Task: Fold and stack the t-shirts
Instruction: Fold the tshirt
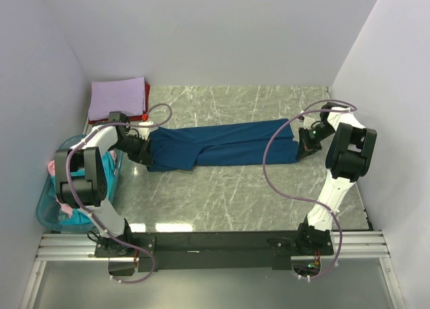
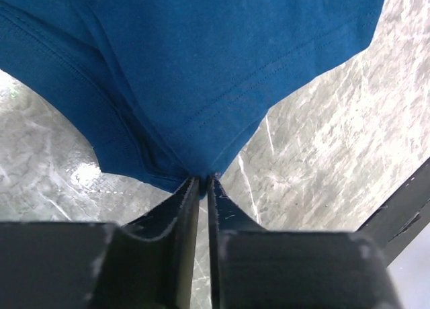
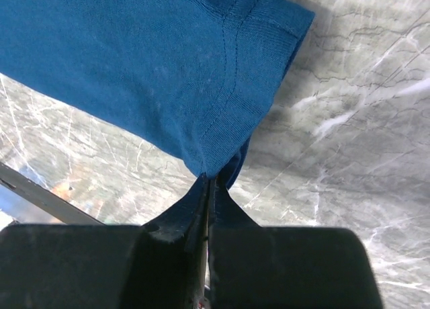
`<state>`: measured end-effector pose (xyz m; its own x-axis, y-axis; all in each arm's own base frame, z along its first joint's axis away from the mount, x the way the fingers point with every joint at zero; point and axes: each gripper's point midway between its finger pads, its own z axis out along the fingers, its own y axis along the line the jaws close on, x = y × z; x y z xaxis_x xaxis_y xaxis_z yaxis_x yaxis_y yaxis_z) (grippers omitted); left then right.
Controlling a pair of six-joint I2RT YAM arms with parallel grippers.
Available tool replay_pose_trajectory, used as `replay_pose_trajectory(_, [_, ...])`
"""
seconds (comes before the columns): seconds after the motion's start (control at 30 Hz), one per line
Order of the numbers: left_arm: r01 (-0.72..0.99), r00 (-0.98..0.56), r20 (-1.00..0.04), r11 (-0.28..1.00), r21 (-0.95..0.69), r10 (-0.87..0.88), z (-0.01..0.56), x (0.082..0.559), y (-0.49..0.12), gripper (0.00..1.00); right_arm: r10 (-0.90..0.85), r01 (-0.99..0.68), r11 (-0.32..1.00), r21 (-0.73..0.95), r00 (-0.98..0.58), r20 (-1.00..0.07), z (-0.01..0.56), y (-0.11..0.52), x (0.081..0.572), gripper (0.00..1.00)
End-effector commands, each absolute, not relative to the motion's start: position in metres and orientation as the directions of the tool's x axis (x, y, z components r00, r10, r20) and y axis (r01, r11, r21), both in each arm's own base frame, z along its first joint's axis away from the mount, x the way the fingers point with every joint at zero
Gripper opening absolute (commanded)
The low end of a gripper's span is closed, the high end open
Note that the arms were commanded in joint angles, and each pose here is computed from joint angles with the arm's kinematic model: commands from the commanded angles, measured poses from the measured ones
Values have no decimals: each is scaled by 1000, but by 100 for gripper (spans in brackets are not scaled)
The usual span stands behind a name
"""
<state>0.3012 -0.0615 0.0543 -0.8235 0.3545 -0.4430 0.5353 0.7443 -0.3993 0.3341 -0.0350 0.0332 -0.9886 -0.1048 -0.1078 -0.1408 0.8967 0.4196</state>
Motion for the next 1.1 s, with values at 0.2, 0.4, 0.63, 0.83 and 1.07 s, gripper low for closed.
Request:
replay_pose_trajectory(0.2, [574,-797,-452,736,-358,402,77,301,-43,1,-147,-191,924,332,-977,-152,51,-56,350,0])
replay_pose_trajectory(0.4, [586,-796,-412,734,-344,443,70,292,-34,1,-207,-229,944,236,-972,-113,46,-74,336,0])
replay_pose_trajectory(0.63, [554,-830,-328,741,-379,452,38,271,-31,1,-241,-247,947,204,-969,-54,19,-77,317,0])
replay_pose_trajectory(0.83, [526,-846,-313,775,-351,433,26,276,-25,1,-248,-252,951,180,-968,-44,11,-82,314,0])
replay_pose_trajectory(1.07, [523,-841,-366,775,-355,400,51,280,-28,44,-258,-282,935,215,-957,-134,53,-69,319,46])
